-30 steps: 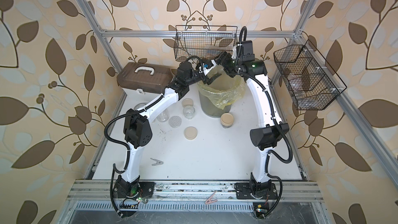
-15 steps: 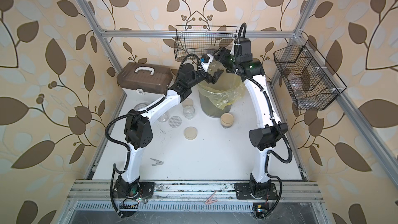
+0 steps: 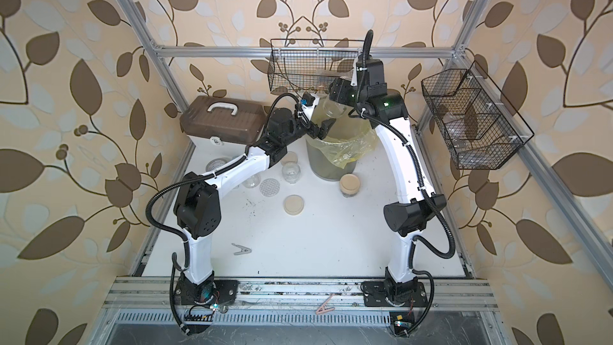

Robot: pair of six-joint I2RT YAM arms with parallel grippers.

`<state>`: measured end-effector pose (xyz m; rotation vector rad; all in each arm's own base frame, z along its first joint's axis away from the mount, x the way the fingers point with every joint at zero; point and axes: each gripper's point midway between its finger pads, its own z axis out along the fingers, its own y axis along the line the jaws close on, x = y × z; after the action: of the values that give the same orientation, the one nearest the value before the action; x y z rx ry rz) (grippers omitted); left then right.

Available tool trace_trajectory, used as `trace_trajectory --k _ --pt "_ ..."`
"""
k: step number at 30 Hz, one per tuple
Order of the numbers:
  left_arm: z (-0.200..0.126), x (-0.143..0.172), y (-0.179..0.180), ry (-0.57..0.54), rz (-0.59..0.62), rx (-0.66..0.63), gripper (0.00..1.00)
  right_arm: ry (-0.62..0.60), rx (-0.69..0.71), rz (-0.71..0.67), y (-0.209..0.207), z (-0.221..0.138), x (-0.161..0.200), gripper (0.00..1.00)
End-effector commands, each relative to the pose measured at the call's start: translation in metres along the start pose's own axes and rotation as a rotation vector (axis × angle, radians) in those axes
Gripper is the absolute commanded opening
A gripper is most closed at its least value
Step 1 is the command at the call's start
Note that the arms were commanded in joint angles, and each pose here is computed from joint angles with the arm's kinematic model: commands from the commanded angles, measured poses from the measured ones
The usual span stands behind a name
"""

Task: Empty moldy tea leaves from jars
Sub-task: Pour the moldy tea leaves from the jar into the trash bin.

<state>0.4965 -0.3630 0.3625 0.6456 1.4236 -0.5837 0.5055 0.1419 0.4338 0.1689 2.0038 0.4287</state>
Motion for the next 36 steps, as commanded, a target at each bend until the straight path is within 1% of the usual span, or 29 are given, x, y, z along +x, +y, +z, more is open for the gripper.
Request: trace_trajectory --k 1,4,7,9,10,13,17,19,20,22,24,26,29,30,31,33,34,35,36 --pt "-0.035 -0.073 -0.004 -0.133 0.085 -0.008 0.99 -0.093 0.055 -0.138 0.003 -0.028 -0.024 0.0" --pt "-0.051 -0.082 -0.012 -0.115 0.146 0.02 0.99 -0.076 0.109 -0.294 0.009 -0.02 -0.011 0.0" --pt "-0.069 -0.083 -0.02 -0.08 0.227 0.042 0.99 -0.023 0.176 -0.593 0.024 -0.005 0.014 0.0" --pt "-0.082 -0.081 -0.024 -0.046 0.288 0.054 0.99 0.016 0.242 -0.825 0.032 0.005 0.031 0.0" --pt "-0.086 -0.079 -0.026 -0.031 0.308 0.057 0.99 0.01 0.274 -0.85 0.03 0.008 0.031 0.0" --pt "-0.1 -0.075 -0.024 -0.003 0.333 0.034 0.99 -0.018 0.288 -0.802 0.025 0.012 0.021 0.0" --pt "-0.111 -0.072 -0.024 0.016 0.344 0.017 0.99 -0.024 0.343 -0.882 0.018 0.02 0.017 0.0" --pt "-0.115 -0.073 -0.023 0.019 0.349 0.014 0.99 -0.02 0.353 -0.883 0.014 0.021 0.016 0.0" --pt "-0.116 -0.073 -0.023 0.02 0.35 0.012 0.99 -0.022 0.338 -0.858 0.015 0.021 0.016 0.0" --pt "-0.117 -0.074 -0.024 0.017 0.355 0.013 0.99 -0.036 0.247 -0.741 0.02 0.018 0.012 0.0" --pt "-0.116 -0.072 -0.025 0.021 0.363 0.018 0.99 -0.057 0.144 -0.54 0.023 0.015 0.006 0.0" --pt "-0.114 -0.07 -0.026 0.021 0.364 0.025 0.99 -0.062 0.126 -0.401 0.016 0.016 0.005 0.0" --pt "-0.111 -0.072 -0.027 0.004 0.351 0.034 0.99 -0.01 0.225 -0.416 0.006 0.021 0.022 0.0" --pt "-0.11 -0.073 -0.027 -0.003 0.346 0.037 0.99 0.003 0.196 -0.329 0.004 0.018 0.019 0.0" --pt "-0.109 -0.074 -0.027 -0.007 0.34 0.039 0.99 0.022 0.137 -0.216 0.003 0.019 0.018 0.0" --pt "-0.107 -0.075 -0.03 -0.015 0.335 0.056 0.99 0.06 -0.027 0.064 -0.001 0.027 0.015 0.0" --pt "-0.106 -0.075 -0.031 -0.018 0.334 0.067 0.99 0.062 -0.056 0.131 -0.003 0.029 0.015 0.0" --pt "-0.104 -0.075 -0.034 -0.023 0.33 0.083 0.99 0.05 -0.043 0.15 -0.005 0.029 0.016 0.0" --pt "-0.102 -0.077 -0.036 -0.031 0.324 0.098 0.99 0.035 -0.017 0.123 -0.006 0.024 0.014 0.0"
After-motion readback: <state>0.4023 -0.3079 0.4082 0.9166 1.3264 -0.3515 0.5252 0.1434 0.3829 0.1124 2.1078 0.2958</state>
